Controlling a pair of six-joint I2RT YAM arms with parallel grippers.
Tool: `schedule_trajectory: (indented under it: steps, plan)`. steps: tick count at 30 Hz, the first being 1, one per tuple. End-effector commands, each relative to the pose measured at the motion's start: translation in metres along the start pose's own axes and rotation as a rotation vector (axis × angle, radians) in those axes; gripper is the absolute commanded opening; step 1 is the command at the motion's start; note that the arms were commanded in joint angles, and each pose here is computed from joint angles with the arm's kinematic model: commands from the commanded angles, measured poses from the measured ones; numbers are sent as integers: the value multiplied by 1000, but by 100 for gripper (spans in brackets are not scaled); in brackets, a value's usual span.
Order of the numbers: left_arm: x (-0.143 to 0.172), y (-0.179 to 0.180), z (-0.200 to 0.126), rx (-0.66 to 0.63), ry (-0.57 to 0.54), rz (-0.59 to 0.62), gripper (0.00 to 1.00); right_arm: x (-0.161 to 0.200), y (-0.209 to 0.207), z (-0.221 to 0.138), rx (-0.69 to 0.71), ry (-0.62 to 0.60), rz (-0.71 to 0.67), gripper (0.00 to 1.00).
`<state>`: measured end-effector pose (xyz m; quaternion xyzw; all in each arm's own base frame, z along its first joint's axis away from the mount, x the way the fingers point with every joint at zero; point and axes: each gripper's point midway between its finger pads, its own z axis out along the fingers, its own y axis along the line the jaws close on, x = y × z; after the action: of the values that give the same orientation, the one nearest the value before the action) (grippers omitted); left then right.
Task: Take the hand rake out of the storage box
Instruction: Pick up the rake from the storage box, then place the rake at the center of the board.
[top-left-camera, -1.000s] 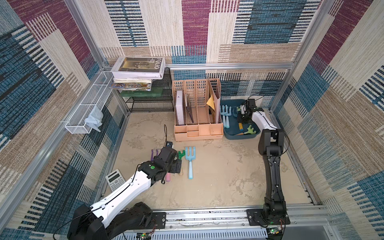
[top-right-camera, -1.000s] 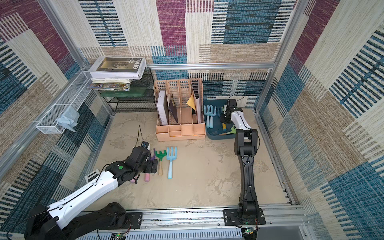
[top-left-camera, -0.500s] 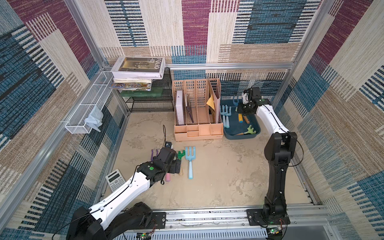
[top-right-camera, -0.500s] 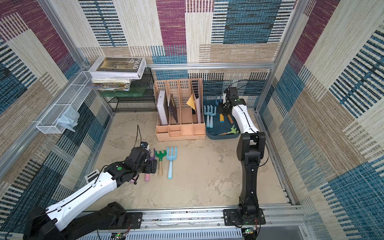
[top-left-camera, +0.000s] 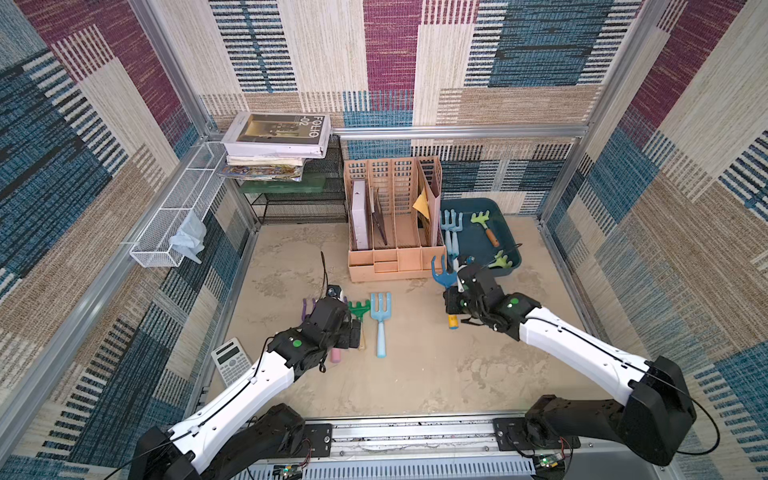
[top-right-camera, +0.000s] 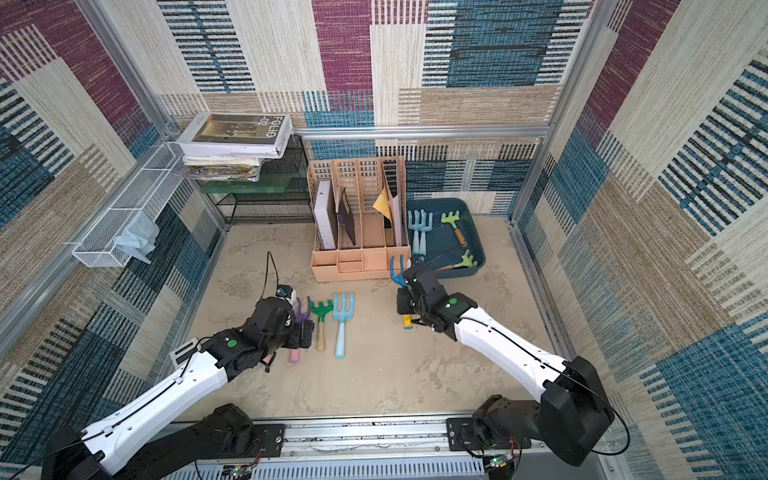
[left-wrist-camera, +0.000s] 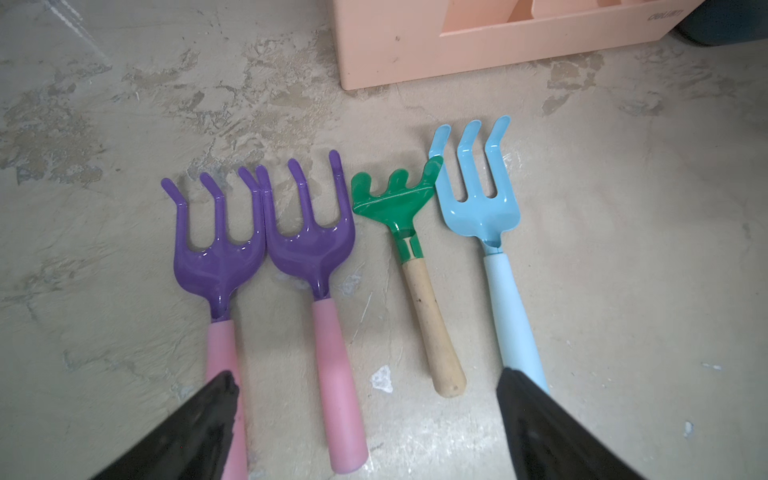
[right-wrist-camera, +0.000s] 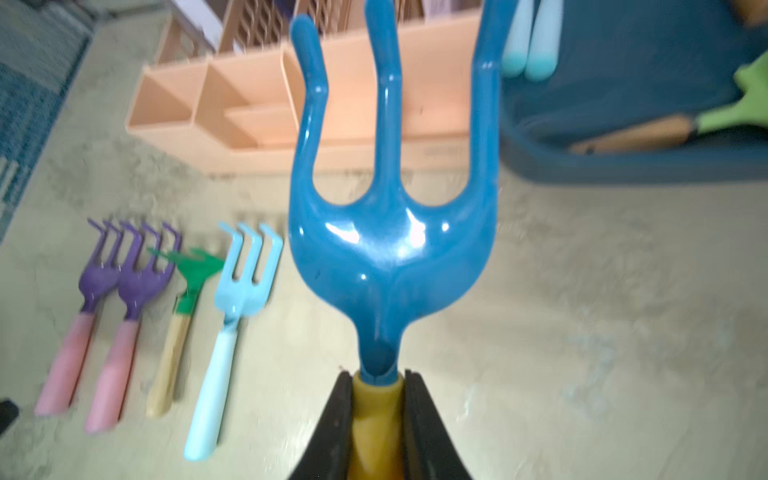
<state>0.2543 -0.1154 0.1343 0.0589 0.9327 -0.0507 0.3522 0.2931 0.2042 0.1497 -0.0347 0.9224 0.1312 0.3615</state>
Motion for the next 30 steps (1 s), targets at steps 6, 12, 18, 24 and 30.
schedule_trajectory:
  steps: [6,12,18,24,30]
  plan:
    - [-5,-13,1,68,-11,-13,99,70,17,35,42,62,36,3]
    - [-3,-9,13,-2,57,-129,99,87,25,65,86,119,-24,10]
    - [3,-35,28,19,126,-175,99,94,23,78,92,143,-24,27]
    - [-3,-71,25,41,113,-139,99,79,31,70,-21,97,-15,73]
    - [-3,-111,15,71,97,-106,97,44,-35,32,120,-35,42,95]
